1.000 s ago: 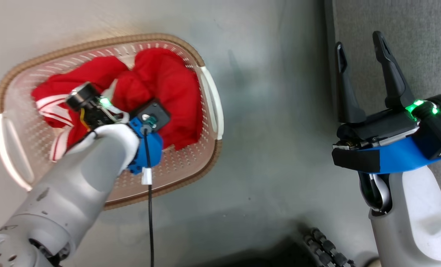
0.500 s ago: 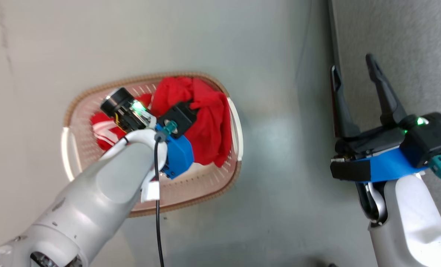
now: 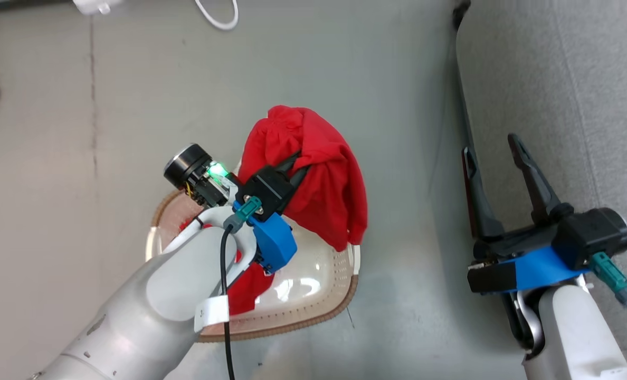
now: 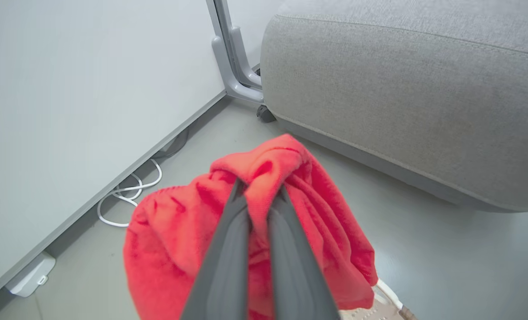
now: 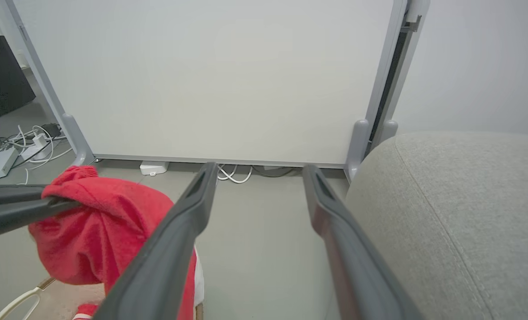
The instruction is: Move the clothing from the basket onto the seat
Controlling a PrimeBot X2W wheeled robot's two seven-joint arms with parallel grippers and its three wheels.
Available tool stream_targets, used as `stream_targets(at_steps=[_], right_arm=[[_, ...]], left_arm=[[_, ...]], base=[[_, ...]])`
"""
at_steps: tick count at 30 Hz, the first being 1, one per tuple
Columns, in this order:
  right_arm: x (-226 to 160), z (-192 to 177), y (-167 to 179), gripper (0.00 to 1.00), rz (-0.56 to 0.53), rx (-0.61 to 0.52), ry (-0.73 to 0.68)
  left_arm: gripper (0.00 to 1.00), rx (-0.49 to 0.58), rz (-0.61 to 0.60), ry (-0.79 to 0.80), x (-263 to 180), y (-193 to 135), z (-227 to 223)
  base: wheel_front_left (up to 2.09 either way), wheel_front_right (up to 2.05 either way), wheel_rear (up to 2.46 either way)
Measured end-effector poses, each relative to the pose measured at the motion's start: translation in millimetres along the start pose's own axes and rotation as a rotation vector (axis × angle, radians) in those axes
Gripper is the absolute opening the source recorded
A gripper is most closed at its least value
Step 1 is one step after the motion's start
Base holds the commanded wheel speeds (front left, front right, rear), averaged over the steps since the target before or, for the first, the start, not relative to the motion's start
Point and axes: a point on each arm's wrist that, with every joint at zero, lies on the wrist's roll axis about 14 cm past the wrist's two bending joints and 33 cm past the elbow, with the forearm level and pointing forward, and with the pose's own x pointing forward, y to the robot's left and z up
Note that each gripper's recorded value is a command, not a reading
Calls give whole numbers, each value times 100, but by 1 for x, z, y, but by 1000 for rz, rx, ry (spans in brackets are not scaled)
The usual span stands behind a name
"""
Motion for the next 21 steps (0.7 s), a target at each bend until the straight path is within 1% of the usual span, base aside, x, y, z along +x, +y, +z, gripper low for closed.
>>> stream_targets(at_steps=[6,13,21], right_arm=[[-16,21,5,100,4,4,-35],[-39,36,7,100,-5,17,-59],[-61,48,10,100,-7,27,-79]], left_arm=[[0,55,36,-113,-16,-1,52],[0,94,51,-215,-35,-14,97],[0,130,57,-289,-57,-32,128]], base=[[0,0,0],[0,0,0],[0,0,0]])
